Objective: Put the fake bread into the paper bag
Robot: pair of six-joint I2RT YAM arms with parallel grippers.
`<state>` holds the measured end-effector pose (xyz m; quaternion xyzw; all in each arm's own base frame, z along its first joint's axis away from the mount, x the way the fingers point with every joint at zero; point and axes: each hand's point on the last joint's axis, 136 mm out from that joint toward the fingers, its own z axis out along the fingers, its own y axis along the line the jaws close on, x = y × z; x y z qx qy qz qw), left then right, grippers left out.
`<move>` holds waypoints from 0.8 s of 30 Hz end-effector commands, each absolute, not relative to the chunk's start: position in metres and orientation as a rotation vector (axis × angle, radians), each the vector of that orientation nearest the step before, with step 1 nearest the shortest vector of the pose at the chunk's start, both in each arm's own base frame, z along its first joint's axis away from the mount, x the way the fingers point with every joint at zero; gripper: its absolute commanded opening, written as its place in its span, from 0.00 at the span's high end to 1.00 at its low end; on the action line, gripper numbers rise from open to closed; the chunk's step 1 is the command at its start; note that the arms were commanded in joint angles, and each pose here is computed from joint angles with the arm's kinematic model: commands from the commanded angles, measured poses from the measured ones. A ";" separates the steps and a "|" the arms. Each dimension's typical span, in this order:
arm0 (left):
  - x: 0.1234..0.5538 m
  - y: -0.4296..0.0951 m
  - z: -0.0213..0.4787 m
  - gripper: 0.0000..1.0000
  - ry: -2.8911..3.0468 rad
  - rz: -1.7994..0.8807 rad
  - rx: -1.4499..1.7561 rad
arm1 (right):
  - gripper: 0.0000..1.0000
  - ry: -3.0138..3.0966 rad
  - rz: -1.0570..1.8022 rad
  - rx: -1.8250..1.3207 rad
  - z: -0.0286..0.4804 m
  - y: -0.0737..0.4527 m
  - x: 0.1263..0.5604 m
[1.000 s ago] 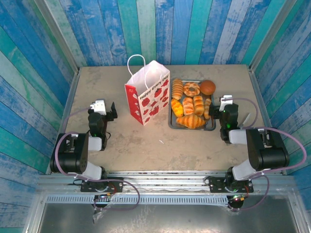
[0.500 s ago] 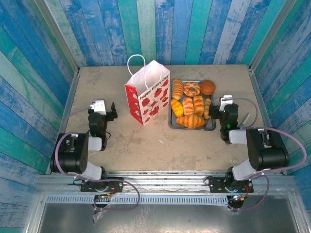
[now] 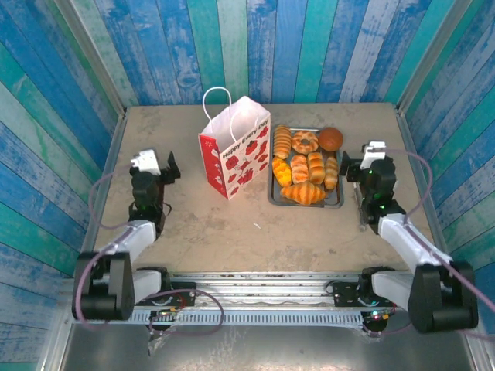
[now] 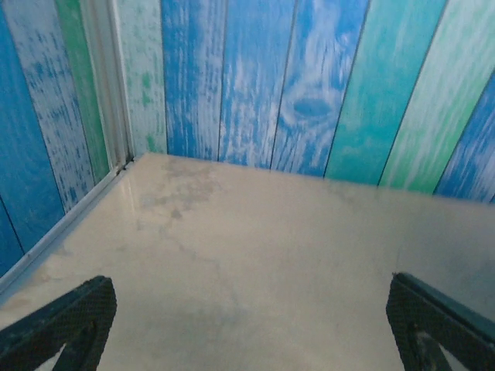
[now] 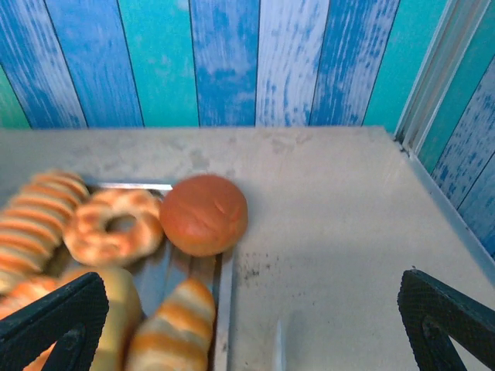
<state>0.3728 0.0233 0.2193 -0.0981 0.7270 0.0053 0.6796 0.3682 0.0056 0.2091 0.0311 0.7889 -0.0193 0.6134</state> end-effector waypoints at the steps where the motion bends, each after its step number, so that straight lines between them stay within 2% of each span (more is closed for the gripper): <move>1: 0.370 0.022 0.256 0.06 1.658 -0.091 -0.340 | 0.00 1.981 0.049 0.138 0.199 0.011 0.342; 10: 0.366 -0.034 0.361 0.06 1.720 -0.368 -0.097 | 0.00 2.107 0.441 0.194 0.229 0.054 0.296; 15: 0.370 -0.059 0.368 0.03 1.846 -0.485 0.005 | 0.00 2.118 0.735 0.138 0.239 0.093 0.295; 21: 0.387 -0.077 0.350 0.01 2.067 -0.532 0.171 | 0.00 2.133 0.742 0.080 0.245 0.099 0.295; 24: 0.394 -0.087 0.343 0.04 2.152 -0.553 0.248 | 0.00 2.128 0.723 0.090 0.245 0.097 0.294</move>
